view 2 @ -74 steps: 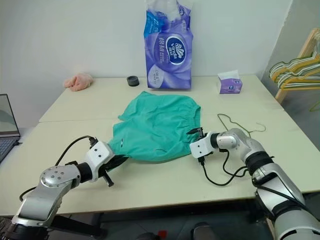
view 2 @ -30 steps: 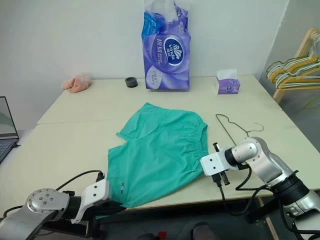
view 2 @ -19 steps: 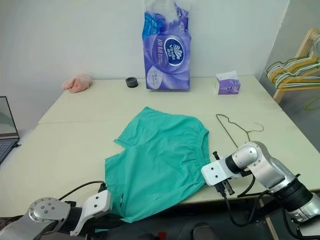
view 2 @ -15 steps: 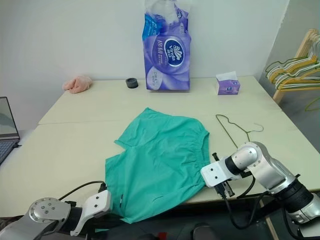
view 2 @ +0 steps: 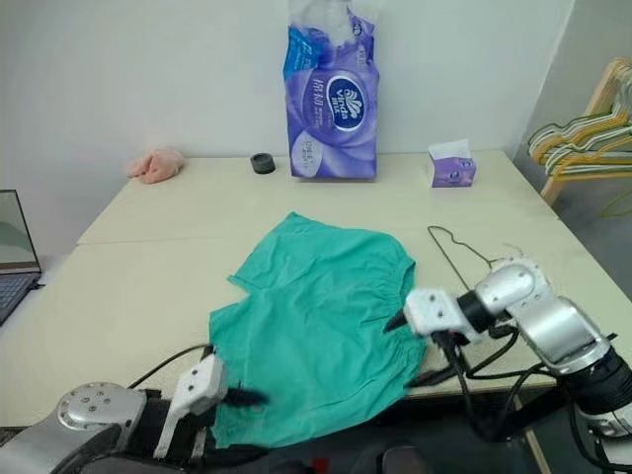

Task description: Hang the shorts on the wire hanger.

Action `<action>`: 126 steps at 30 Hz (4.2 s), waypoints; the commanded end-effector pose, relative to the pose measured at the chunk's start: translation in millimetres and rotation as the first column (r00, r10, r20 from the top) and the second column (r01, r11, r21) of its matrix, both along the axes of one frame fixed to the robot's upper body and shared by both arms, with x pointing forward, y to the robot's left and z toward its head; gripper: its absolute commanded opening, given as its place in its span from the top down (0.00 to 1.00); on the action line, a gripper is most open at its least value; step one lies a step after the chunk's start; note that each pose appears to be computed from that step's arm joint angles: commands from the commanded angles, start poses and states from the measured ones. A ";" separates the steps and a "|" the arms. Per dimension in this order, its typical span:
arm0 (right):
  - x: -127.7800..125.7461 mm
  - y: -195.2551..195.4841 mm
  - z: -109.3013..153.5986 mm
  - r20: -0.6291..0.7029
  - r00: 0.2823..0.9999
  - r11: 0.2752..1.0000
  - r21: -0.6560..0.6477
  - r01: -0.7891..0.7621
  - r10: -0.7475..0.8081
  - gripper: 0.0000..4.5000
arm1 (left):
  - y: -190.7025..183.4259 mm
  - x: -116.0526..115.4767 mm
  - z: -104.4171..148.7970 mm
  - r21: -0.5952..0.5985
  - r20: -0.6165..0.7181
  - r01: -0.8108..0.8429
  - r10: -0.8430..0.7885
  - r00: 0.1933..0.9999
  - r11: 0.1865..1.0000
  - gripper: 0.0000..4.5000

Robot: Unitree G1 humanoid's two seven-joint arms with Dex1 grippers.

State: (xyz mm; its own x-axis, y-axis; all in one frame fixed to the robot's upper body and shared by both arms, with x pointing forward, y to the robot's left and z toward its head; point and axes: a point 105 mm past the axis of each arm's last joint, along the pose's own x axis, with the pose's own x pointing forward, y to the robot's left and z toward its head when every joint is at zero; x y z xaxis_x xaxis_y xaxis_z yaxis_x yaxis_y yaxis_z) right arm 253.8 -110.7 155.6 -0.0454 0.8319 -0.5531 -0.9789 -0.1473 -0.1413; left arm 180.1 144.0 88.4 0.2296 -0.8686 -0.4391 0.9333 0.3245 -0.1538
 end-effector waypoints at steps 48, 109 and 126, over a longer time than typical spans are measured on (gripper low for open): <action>155.2 -161.2 -104.2 -0.042 0.032 0.035 -0.065 0.997 -0.999 0.99 | -4.0 96.9 57.7 0.007 0.369 -0.131 0.119 0.922 0.991 0.00; 75.7 78.7 70.8 0.823 0.540 0.960 0.266 -0.093 -0.176 1.00 | 19.5 98.8 22.6 -0.001 0.011 -0.155 0.155 0.988 0.988 0.68; 56.9 68.5 53.8 0.754 0.656 0.979 0.156 -0.129 -0.034 0.52 | 18.0 95.7 22.5 0.020 0.033 -0.148 0.147 0.989 0.989 1.00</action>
